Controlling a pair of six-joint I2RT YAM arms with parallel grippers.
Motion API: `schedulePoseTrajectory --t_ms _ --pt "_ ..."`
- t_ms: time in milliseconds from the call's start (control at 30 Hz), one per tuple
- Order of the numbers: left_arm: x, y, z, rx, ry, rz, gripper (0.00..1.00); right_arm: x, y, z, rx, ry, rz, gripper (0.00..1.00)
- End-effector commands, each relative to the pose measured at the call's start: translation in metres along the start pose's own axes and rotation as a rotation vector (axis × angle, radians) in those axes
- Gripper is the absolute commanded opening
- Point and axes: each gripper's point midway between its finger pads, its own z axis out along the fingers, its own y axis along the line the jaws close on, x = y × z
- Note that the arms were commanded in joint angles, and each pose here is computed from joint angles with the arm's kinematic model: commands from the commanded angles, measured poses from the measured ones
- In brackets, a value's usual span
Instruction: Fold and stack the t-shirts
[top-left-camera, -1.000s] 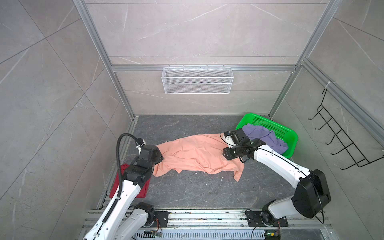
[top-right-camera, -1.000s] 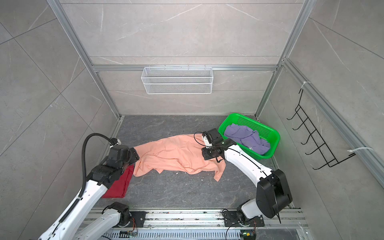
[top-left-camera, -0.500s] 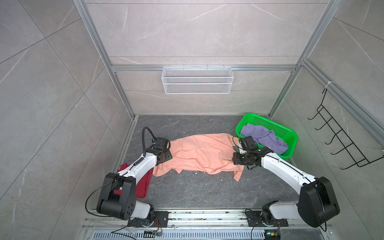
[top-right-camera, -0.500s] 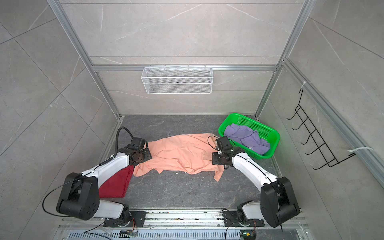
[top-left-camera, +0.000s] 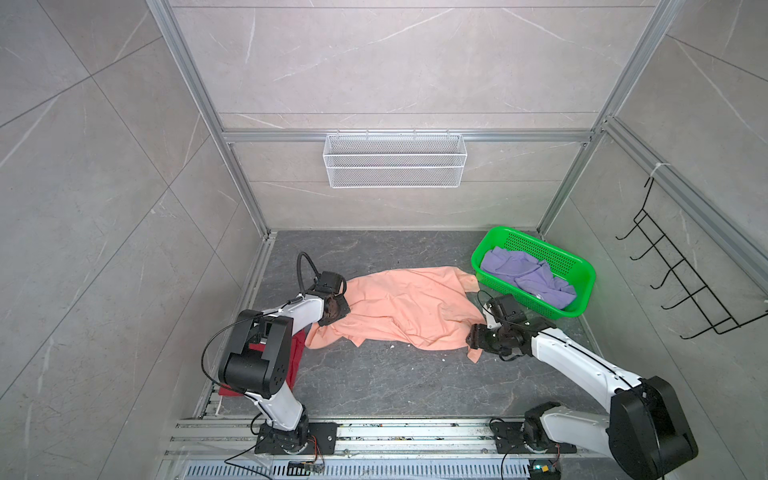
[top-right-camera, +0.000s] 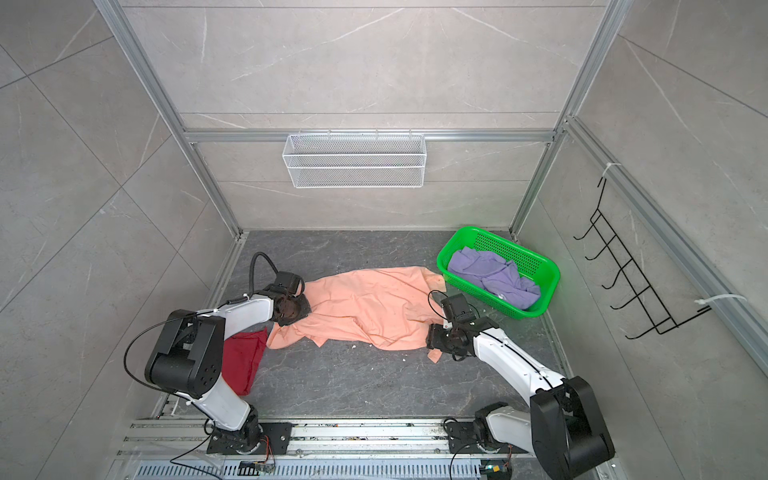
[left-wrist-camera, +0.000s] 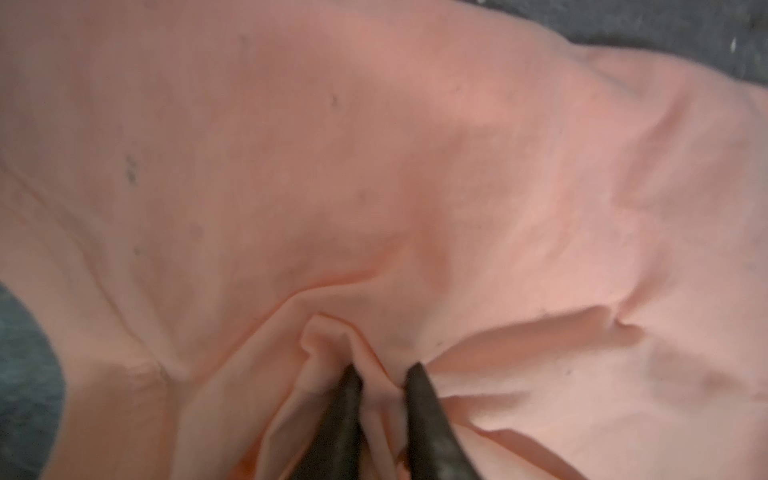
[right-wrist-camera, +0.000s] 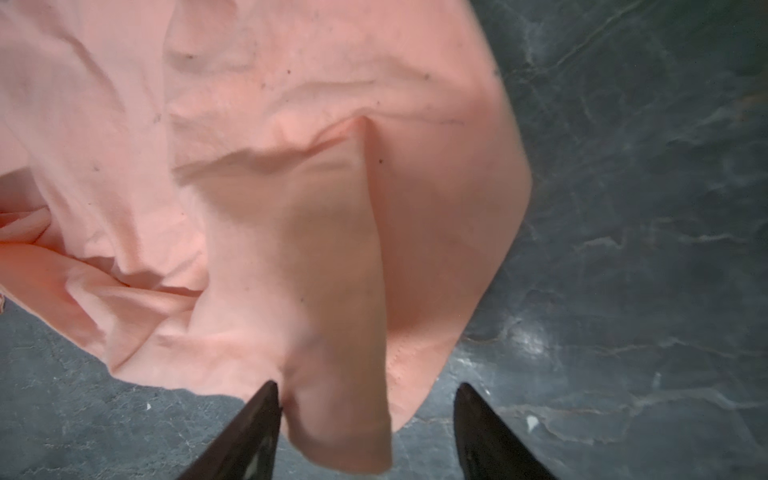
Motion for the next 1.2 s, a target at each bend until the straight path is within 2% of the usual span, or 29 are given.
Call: schedulePoseTrajectory --t_ms 0,200,367,433,500,533,567,633,767,933,1033,1100,1167 --pt "-0.022 -0.016 -0.019 0.060 -0.066 -0.009 0.00 -0.004 0.009 0.013 -0.058 0.001 0.050 0.57" --pt "-0.040 0.000 -0.096 0.048 -0.239 0.028 0.00 -0.009 0.002 0.025 0.010 0.037 0.055 0.34" --pt "-0.014 0.029 -0.133 0.039 -0.281 0.030 0.02 -0.005 -0.007 0.037 0.065 0.080 0.077 0.28" --pt "0.006 0.042 -0.135 0.041 -0.261 -0.017 0.21 -0.004 -0.011 0.041 0.085 0.091 0.083 0.27" --pt "0.028 0.065 -0.132 -0.005 -0.230 -0.107 0.33 -0.004 -0.016 0.043 0.116 0.097 0.091 0.27" --pt "0.035 0.074 -0.131 -0.034 -0.219 -0.139 0.47 -0.004 -0.017 0.043 0.128 0.099 0.090 0.27" --pt "0.041 0.082 -0.131 -0.059 -0.216 -0.162 0.55 -0.005 -0.019 0.044 0.136 0.100 0.088 0.27" --pt "0.042 0.086 -0.132 -0.069 -0.229 -0.173 0.61 -0.006 -0.020 0.044 0.147 0.102 0.082 0.27" --pt "0.026 0.069 -0.133 -0.018 -0.252 -0.136 0.63 -0.012 -0.017 0.042 0.144 0.087 0.071 0.28" --pt "0.022 0.036 -0.109 0.055 -0.149 -0.044 0.62 -0.013 -0.018 0.036 0.145 0.060 0.077 0.31" --pt "0.025 0.041 -0.095 -0.007 -0.090 -0.036 0.60 -0.011 -0.021 0.034 0.156 0.057 0.083 0.31" --pt "0.026 0.052 -0.094 -0.073 -0.087 -0.054 0.59 -0.011 -0.023 0.034 0.163 0.052 0.086 0.32" --pt "0.025 0.055 -0.098 -0.082 -0.104 -0.058 0.59 -0.011 -0.023 0.033 0.164 0.048 0.088 0.32"
